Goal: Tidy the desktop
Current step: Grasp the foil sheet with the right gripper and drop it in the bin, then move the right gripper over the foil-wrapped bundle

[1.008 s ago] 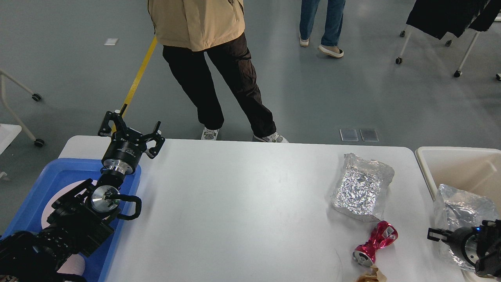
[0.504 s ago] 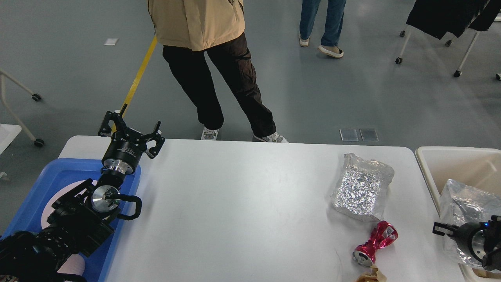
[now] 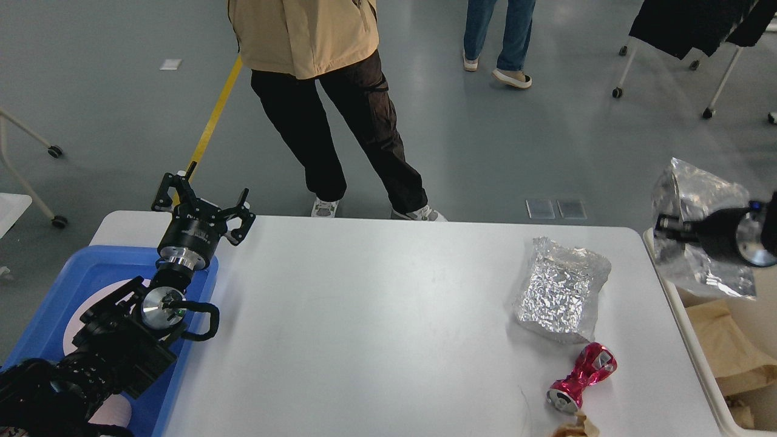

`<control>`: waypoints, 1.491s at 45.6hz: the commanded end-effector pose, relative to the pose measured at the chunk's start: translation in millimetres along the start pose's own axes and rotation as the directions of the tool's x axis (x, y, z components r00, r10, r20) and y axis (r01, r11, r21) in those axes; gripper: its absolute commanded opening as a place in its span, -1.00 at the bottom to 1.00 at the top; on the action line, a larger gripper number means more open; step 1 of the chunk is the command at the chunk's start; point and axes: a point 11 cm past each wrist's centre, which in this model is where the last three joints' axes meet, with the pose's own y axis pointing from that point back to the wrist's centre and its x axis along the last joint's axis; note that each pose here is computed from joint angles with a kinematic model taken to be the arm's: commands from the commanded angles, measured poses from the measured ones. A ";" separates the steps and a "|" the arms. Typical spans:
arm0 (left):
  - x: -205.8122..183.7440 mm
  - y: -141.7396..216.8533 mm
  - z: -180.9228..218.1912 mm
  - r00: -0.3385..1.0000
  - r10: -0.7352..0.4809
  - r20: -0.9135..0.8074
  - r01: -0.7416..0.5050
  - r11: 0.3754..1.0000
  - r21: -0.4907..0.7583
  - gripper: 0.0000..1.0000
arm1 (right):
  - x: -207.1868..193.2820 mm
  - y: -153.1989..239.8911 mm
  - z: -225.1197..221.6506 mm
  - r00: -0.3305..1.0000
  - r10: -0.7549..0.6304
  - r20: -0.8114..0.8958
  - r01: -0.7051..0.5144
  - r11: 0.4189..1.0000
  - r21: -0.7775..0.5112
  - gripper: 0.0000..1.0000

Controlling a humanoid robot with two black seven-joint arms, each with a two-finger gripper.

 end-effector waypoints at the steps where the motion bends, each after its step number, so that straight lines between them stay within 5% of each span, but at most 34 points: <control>1: -0.4 -0.1 -1.0 1.000 -0.001 -0.001 0.001 1.000 0.001 0.99 | 19.4 26.1 -67.9 0.991 -0.117 -0.064 0.124 0.986 0.113 -1.00; 10: -0.4 -0.1 -1.0 1.000 -0.001 -0.001 0.001 1.000 0.001 0.99 | -31.2 52.3 -139.9 0.934 -0.263 -0.240 0.306 0.938 0.165 -1.00; 16: -0.4 -0.1 -1.0 1.000 -0.001 -0.001 0.001 1.000 0.001 0.99 | -38.8 45.0 -137.4 0.951 -0.205 -0.229 0.241 0.961 0.139 -1.00; 24: -0.4 -0.1 -1.0 1.000 -0.001 -0.001 0.001 1.000 0.001 0.99 | -23.3 -7.2 -14.9 0.987 -0.099 -0.127 0.081 0.987 -0.141 -1.00; 36: -0.4 -0.1 -1.0 1.000 -0.001 -0.001 0.001 1.000 0.001 0.99 | -53.5 -50.1 154.9 0.994 0.063 -0.091 -0.096 0.899 -0.428 -1.00; 50: -0.4 -0.1 -1.0 1.000 -0.001 -0.001 0.001 1.000 0.001 0.99 | -108.0 -87.8 246.4 0.947 0.309 -0.084 -0.295 0.740 -0.604 -1.00; 58: -0.4 -0.1 -1.0 1.000 -0.001 -0.001 0.001 1.000 0.001 0.99 | -135.0 -105.5 251.6 0.930 0.352 -0.106 -0.343 0.728 -0.594 -1.00; 60: -0.4 -0.1 -1.0 1.000 -0.001 -0.001 0.001 1.000 0.001 0.99 | -141.0 -107.4 251.3 0.932 0.350 -0.091 -0.333 0.731 -0.595 -0.67; 61: -0.4 -0.1 -1.0 1.000 -0.001 -0.001 0.001 1.000 0.001 0.99 | -142.4 -108.2 250.7 0.933 0.350 -0.083 -0.328 0.733 -0.595 -0.23; 62: -0.4 -0.1 -1.0 1.000 -0.001 -0.001 0.001 1.000 0.001 0.99 | -144.0 -109.6 249.5 0.934 0.350 -0.077 -0.324 0.736 -0.594 0.59; 63: -0.4 -0.1 -1.0 1.000 -0.001 -0.001 0.001 1.000 0.001 0.99 | -145.5 -110.9 248.3 0.935 0.348 -0.072 -0.321 0.739 -0.593 1.00; 68: -0.4 0.0 -1.2 1.000 -0.001 0.000 0.001 1.000 0.002 0.99 | -149.5 -119.1 239.0 0.936 0.346 -0.058 -0.314 0.754 -0.577 1.00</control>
